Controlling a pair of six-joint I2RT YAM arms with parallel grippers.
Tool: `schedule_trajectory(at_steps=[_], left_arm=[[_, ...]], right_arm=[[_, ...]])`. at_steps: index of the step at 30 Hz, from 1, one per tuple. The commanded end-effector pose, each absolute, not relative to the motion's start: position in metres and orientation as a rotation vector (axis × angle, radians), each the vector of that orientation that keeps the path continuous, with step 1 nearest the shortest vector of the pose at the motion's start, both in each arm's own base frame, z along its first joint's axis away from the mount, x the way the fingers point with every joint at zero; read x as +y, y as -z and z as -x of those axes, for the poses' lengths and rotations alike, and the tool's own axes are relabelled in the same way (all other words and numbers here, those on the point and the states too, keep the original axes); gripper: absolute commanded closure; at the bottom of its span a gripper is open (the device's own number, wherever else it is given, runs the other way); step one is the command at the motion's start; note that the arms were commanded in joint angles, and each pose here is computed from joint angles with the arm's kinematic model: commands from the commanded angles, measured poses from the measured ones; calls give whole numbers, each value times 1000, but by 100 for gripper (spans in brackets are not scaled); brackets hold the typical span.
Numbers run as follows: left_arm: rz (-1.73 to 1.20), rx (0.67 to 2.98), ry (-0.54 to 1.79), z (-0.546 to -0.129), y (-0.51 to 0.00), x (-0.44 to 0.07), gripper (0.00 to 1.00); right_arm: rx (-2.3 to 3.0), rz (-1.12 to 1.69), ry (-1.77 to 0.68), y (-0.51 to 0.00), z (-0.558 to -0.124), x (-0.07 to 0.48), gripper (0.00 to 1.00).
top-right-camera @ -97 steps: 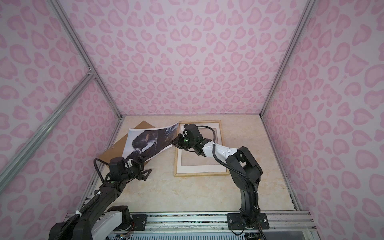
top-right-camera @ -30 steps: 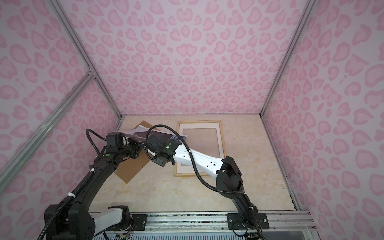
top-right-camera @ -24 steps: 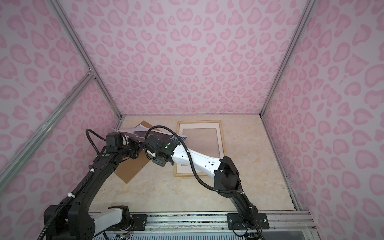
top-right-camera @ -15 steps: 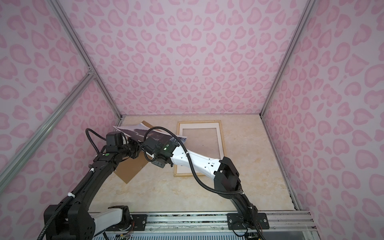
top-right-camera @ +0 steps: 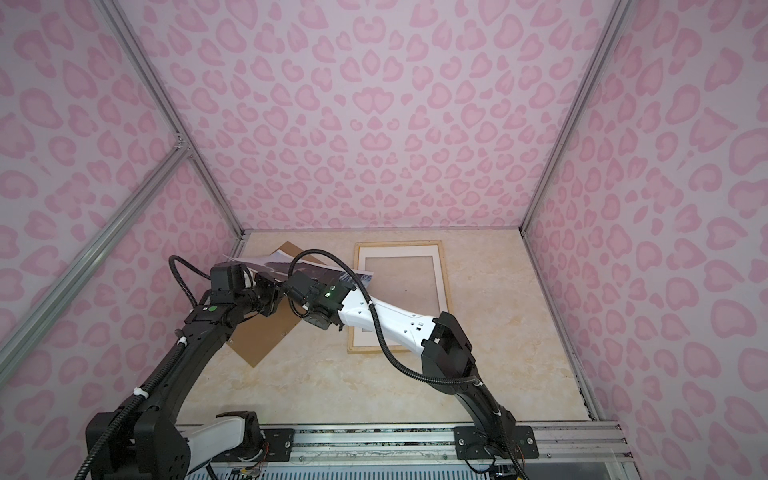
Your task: Put the photo into the frame
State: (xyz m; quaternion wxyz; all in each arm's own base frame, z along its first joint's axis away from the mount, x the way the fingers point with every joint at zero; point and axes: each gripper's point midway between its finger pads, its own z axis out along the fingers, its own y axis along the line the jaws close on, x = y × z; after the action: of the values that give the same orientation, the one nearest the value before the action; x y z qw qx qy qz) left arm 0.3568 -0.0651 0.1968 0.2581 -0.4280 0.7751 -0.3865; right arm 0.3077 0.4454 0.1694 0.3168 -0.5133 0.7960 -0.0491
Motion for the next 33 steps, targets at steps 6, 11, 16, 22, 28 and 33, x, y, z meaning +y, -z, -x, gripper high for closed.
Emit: schedule_trajectory(at_steps=[6, 11, 16, 22, 28, 33], left_arm=[[1129, 2085, 1062, -359, -208, -66, 97], [1104, 2090, 1070, -363, -214, -68, 57], [957, 2046, 1077, -370, -252, -66, 11], [665, 2019, 1025, -352, -317, -70, 2], [555, 2019, 937, -326, -335, -67, 2], [553, 2077, 951, -323, -314, -71, 2]], right_arm=[[2120, 1351, 130, -166, -307, 443, 95], [2123, 1314, 127, -180, -306, 439, 100], [2143, 1180, -80, -228, -303, 433, 100], [2303, 736, -487, -272, -335, 375, 100], [2427, 54, -870, -226, -375, 255, 100], [2498, -359, -844, -152, -368, 169, 100]])
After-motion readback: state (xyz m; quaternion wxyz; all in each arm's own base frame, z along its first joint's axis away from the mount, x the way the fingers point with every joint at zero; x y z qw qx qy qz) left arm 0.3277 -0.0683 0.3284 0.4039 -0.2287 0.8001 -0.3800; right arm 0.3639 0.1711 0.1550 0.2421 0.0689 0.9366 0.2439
